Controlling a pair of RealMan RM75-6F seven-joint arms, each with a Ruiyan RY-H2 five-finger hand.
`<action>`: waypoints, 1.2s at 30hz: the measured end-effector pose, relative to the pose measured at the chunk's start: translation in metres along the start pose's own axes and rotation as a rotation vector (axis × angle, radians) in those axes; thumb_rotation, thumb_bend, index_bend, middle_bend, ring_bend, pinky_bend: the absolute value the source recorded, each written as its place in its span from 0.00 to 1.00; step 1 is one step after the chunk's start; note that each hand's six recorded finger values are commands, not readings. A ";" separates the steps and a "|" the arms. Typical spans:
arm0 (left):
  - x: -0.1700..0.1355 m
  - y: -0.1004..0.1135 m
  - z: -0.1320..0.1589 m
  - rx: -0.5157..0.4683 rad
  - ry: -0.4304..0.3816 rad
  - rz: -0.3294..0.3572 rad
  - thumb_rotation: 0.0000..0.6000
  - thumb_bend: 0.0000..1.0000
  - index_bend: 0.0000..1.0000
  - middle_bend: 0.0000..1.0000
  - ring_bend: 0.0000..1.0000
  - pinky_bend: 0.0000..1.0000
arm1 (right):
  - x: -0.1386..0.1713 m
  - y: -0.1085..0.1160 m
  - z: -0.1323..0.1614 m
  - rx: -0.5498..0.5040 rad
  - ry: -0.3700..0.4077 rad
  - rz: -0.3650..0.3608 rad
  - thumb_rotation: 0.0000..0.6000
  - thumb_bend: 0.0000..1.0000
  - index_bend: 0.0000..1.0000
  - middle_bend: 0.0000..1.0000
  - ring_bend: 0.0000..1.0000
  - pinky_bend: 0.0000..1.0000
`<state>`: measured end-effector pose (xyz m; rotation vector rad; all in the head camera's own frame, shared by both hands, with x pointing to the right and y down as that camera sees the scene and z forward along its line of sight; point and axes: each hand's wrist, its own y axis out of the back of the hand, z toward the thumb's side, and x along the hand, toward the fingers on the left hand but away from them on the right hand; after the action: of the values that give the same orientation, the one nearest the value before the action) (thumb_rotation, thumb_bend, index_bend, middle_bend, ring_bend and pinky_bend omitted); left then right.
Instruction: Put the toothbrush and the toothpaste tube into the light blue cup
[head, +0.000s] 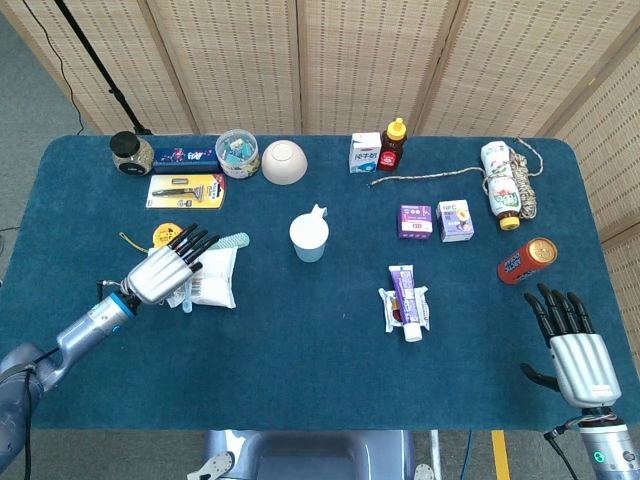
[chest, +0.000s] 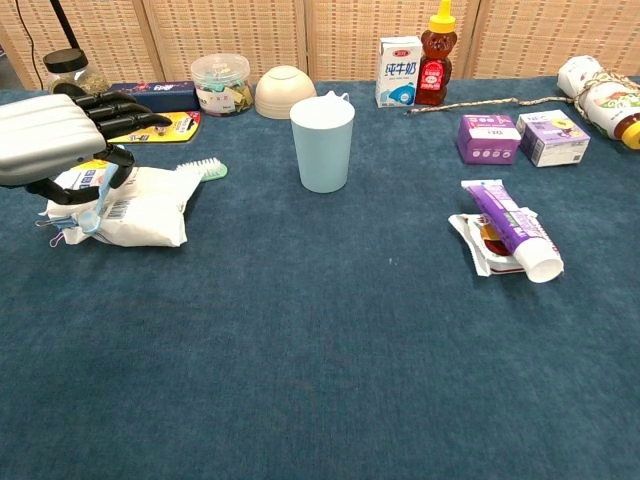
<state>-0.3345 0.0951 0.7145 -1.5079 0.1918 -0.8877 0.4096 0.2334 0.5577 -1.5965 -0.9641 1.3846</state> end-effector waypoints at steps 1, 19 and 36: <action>0.000 0.001 -0.001 0.000 0.002 0.005 1.00 0.39 0.60 0.00 0.00 0.00 | 0.000 0.000 0.000 -0.001 0.000 0.000 1.00 0.00 0.00 0.00 0.00 0.00; 0.007 0.062 -0.008 -0.339 0.078 0.243 1.00 0.39 0.61 0.00 0.00 0.00 | -0.001 -0.001 0.000 -0.009 0.002 0.009 1.00 0.00 0.00 0.00 0.00 0.00; 0.069 0.143 0.001 -0.983 0.167 0.213 1.00 0.39 0.59 0.00 0.00 0.00 | -0.010 -0.008 -0.010 -0.004 -0.027 0.031 1.00 0.00 0.00 0.00 0.00 0.00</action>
<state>-0.2317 0.0292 0.6132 -2.2446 1.0052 -0.7713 0.4179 0.2267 0.5693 -1.6059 -0.9616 1.4297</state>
